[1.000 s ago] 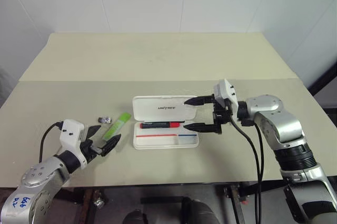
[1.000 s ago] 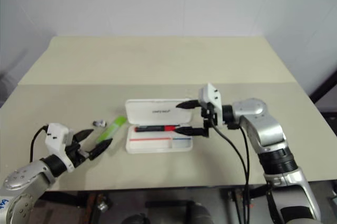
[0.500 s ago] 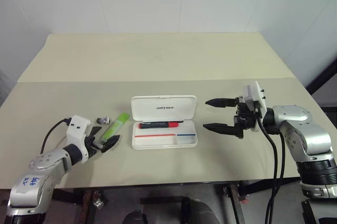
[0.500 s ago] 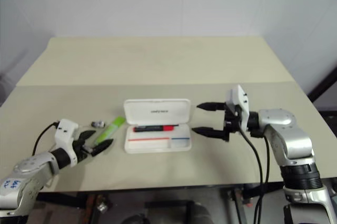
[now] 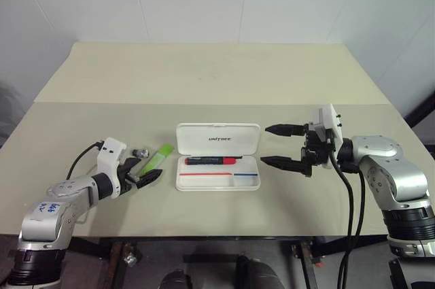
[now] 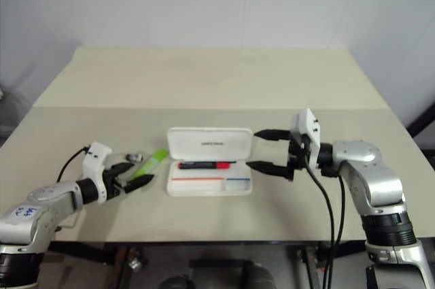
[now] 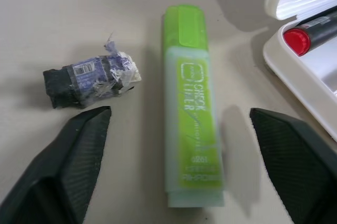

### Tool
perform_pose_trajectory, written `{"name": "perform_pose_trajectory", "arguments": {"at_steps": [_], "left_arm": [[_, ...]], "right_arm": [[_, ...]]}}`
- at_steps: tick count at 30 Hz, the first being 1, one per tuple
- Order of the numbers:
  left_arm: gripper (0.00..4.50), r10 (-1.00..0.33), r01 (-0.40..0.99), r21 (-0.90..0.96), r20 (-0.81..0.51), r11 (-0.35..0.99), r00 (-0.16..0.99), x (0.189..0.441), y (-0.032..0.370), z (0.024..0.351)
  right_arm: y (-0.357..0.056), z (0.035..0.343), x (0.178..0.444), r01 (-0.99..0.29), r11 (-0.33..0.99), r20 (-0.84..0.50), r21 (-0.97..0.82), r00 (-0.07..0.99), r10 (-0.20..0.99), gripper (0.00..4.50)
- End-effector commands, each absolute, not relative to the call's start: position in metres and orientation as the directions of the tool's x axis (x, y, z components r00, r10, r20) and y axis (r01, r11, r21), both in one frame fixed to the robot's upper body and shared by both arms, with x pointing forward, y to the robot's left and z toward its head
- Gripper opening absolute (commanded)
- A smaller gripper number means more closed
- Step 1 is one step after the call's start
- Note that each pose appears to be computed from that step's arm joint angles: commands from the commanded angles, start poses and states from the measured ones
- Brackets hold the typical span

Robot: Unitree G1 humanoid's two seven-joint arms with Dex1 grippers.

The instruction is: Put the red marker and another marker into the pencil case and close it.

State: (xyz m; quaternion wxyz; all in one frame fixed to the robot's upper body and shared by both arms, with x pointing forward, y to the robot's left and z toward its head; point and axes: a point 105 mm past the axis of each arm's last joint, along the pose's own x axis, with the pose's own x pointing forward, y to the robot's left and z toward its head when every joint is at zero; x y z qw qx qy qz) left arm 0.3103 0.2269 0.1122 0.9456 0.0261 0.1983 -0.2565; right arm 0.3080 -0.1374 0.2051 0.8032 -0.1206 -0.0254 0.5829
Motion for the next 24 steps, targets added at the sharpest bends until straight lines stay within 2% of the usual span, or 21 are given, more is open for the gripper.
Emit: {"name": "perform_pose_trajectory", "arguments": {"at_steps": [1,6,8,15,24], "left_arm": [[3.24,-0.500,0.518,-0.092,-0.449,0.850,0.741,0.304,0.218,0.095],[1.57,-0.502,0.523,-0.092,-0.456,0.848,0.735,0.302,0.215,0.094],[1.08,-0.500,0.521,-0.090,-0.455,0.849,0.737,0.303,0.215,0.094],[1.08,-0.494,0.525,-0.041,-0.408,0.850,0.768,0.307,0.216,0.112],[1.08,-0.529,0.575,0.073,-0.312,0.815,0.789,0.306,0.210,0.163]], "right_arm": [[-0.135,0.218,0.305,-0.917,0.284,-0.069,-0.280,0.315,0.947,4.50],[-0.135,0.219,0.308,-0.915,0.286,-0.069,-0.286,0.317,0.946,4.50],[-0.136,0.219,0.308,-0.914,0.287,-0.069,-0.288,0.318,0.945,4.50],[-0.144,0.224,0.305,-0.914,0.286,-0.037,-0.288,0.309,0.950,4.50],[-0.154,0.223,0.304,-0.909,0.296,-0.041,-0.293,0.321,0.946,4.50]]}}
